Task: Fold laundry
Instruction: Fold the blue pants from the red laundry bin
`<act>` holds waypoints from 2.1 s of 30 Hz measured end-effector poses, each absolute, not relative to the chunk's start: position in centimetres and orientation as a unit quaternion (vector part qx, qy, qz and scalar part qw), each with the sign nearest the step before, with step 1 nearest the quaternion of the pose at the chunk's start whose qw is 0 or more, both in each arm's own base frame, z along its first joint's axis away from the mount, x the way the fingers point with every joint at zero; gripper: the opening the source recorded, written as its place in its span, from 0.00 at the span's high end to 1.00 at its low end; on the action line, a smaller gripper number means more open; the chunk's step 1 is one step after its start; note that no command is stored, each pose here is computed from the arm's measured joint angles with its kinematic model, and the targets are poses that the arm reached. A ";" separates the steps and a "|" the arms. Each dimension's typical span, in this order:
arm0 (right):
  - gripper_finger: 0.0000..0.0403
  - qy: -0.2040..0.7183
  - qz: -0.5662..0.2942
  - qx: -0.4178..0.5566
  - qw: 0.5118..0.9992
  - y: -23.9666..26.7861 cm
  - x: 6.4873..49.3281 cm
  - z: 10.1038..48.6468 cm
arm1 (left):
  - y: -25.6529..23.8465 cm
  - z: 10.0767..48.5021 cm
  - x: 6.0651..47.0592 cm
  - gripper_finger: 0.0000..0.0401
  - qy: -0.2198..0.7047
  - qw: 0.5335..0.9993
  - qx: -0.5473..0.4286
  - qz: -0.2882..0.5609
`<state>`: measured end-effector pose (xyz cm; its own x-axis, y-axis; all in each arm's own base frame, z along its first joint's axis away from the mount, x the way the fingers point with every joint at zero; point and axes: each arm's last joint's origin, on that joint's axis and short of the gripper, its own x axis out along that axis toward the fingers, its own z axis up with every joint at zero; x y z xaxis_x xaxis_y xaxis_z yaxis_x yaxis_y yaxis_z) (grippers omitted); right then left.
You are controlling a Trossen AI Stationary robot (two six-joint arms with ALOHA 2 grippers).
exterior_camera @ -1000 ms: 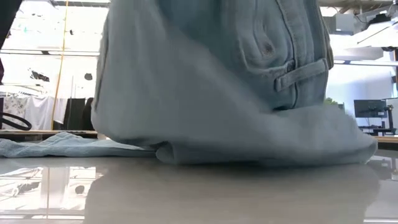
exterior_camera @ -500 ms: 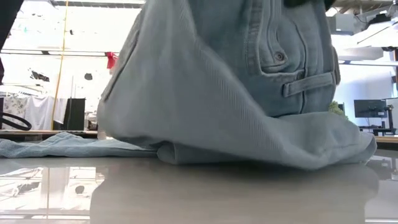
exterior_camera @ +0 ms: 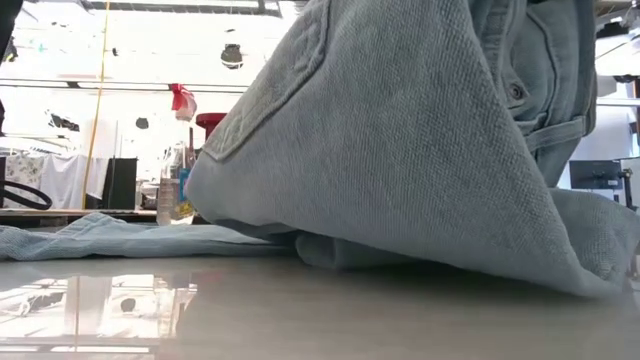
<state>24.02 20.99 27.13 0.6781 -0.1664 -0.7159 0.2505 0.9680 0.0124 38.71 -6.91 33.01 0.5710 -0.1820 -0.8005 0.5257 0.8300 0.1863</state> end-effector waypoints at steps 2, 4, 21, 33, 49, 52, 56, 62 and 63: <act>0.93 0.385 -0.114 0.055 0.914 21.0 24.0 27.1 | -6.6 33.3 39.3 0.74 0.396 0.875 0.230 -0.157; 0.93 0.384 -0.113 0.058 0.915 21.0 24.0 27.1 | -5.9 33.9 40.0 0.65 0.366 0.896 0.228 -0.105; 0.93 0.404 -0.083 0.085 0.907 20.0 25.6 27.2 | 4.3 32.1 43.8 0.37 0.294 0.936 0.137 -0.137; 0.93 0.400 -0.073 0.104 0.907 19.4 26.6 27.4 | 4.2 28.2 44.5 0.38 0.375 0.895 0.121 -0.210; 0.93 0.384 -0.064 0.042 0.920 16.6 28.0 29.1 | 2.4 32.1 38.9 1.00 0.454 0.848 0.041 -0.271; 0.93 0.355 -0.050 0.016 0.933 15.3 28.3 31.5 | 2.1 35.6 36.2 1.00 0.434 0.865 0.041 -0.250; 0.93 0.298 -0.007 -0.035 0.954 13.7 29.3 35.3 | 1.7 39.9 32.4 1.00 0.398 0.892 0.040 -0.208; 0.93 0.224 0.106 -0.184 0.951 11.5 31.1 40.3 | 0.0 44.3 27.0 1.00 0.361 0.920 0.024 -0.150; 0.93 0.212 0.120 -0.207 0.948 11.2 31.3 41.1 | -0.4 44.6 26.1 1.00 0.361 0.922 0.021 -0.137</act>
